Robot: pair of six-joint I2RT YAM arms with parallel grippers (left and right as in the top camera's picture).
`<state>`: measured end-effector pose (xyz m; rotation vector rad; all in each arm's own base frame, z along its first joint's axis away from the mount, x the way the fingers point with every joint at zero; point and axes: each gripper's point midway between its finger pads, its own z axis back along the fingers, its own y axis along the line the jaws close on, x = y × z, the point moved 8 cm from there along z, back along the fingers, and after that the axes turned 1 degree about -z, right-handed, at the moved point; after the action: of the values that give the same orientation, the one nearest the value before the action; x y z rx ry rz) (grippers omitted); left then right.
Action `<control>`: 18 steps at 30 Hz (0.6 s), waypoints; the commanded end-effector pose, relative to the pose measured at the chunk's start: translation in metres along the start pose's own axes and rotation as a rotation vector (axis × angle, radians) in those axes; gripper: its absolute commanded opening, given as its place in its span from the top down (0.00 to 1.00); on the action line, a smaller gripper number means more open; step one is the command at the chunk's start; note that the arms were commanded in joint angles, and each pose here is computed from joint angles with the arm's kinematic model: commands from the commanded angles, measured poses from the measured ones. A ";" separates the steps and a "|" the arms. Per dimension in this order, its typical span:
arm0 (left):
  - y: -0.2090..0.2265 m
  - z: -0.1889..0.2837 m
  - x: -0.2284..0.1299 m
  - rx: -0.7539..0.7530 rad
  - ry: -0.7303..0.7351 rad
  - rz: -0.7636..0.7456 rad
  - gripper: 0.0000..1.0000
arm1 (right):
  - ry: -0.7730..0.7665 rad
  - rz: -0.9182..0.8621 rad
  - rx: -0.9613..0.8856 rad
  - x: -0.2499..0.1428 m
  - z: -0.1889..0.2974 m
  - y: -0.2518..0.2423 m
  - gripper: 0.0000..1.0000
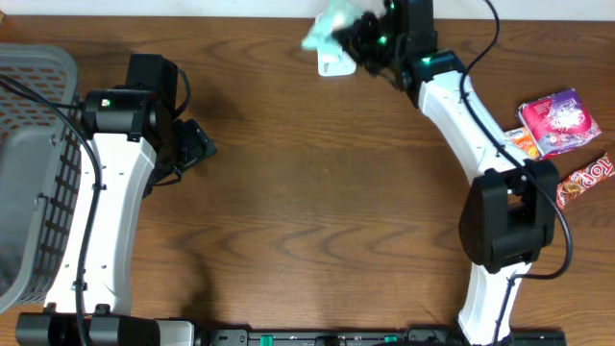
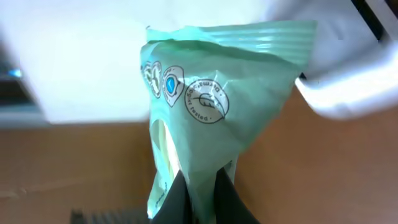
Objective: Scan the item barcode
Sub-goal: 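Hold the wipes pack in front of the scanner and turn it, then carry the wipes pack right and drop it by the other items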
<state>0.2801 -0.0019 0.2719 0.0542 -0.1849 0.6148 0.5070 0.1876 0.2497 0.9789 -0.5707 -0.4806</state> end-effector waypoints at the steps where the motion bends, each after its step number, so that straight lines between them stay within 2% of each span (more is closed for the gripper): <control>1: 0.001 0.000 0.000 0.007 0.000 -0.001 0.02 | -0.154 -0.028 -0.013 0.017 -0.024 -0.018 0.99; 3: 0.001 0.000 0.000 0.007 0.000 -0.001 0.02 | -0.164 -0.083 0.004 0.023 -0.044 -0.039 0.99; 9: 0.001 0.000 0.000 0.007 0.000 -0.001 0.02 | -0.098 -0.058 -0.009 0.020 -0.069 -0.079 0.99; 14: 0.001 0.000 0.000 0.007 0.000 -0.001 0.02 | -0.112 0.129 0.009 0.027 -0.062 -0.068 0.99; 18: 0.001 0.000 0.000 0.007 0.000 -0.001 0.02 | -0.181 0.196 0.013 0.049 -0.029 -0.044 0.99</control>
<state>0.2800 -0.0019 0.2719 0.0543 -0.1846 0.6148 0.5556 0.1761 0.1428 0.8936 -0.6576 -0.4870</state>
